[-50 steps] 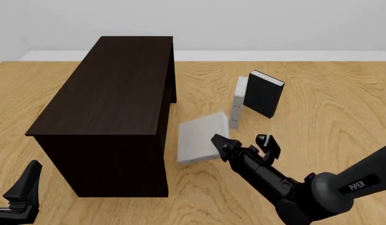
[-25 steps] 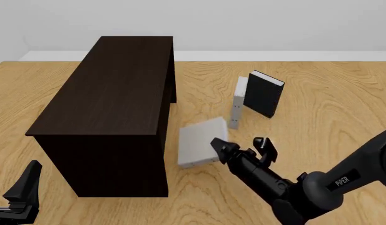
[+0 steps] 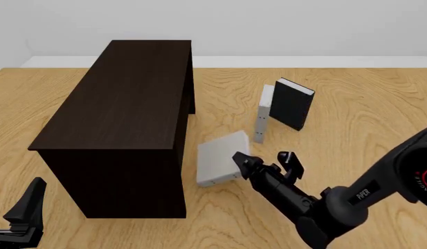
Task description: Pick up the book on the right and place it under the cabinet shelf.
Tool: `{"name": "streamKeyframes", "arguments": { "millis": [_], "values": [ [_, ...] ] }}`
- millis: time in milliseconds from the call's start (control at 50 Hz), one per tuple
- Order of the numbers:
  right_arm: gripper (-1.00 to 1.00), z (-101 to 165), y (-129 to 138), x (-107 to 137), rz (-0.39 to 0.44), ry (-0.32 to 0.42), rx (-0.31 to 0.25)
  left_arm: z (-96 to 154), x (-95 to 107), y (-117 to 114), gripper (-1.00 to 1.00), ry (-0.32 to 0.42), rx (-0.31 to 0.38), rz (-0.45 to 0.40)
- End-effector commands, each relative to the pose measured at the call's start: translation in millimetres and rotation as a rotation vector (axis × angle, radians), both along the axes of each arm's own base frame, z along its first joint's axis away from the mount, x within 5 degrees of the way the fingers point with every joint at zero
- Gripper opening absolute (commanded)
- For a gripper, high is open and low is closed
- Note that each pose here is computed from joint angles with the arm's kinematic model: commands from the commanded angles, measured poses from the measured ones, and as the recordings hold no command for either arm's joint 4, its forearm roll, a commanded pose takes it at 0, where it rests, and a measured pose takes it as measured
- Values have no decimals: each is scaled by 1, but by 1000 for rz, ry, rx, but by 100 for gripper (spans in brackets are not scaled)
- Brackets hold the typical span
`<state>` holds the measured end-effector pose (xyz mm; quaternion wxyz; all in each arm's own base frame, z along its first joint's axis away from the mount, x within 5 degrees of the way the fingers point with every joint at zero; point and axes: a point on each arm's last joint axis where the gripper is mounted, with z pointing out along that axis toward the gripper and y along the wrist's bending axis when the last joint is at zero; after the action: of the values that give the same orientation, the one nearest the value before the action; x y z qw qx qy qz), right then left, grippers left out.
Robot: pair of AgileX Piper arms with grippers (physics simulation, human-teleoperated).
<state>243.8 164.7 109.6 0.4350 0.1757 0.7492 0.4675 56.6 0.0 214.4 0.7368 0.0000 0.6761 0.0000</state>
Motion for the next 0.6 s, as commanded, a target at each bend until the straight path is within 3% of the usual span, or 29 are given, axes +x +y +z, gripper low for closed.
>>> {"name": "streamKeyframes", "arguments": {
  "millis": [20, 140, 160, 600],
  "values": [
    [-100, -9, 3, -1, 10, 32, 0, 0, 0, 0, 100, 0, 0, 0],
    [-100, -13, 2, 1, 4, 41, -10, 0, 0, 0, 100, 0, 0, 0],
    [100, -14, 1, 1, 2, 44, -10, 0, 0, 0, 100, 0, 0, 0],
    [100, -22, -20, -4, -33, 52, -108, 0, 0, 0, 100, 0, 0, 0]
  ]
}}
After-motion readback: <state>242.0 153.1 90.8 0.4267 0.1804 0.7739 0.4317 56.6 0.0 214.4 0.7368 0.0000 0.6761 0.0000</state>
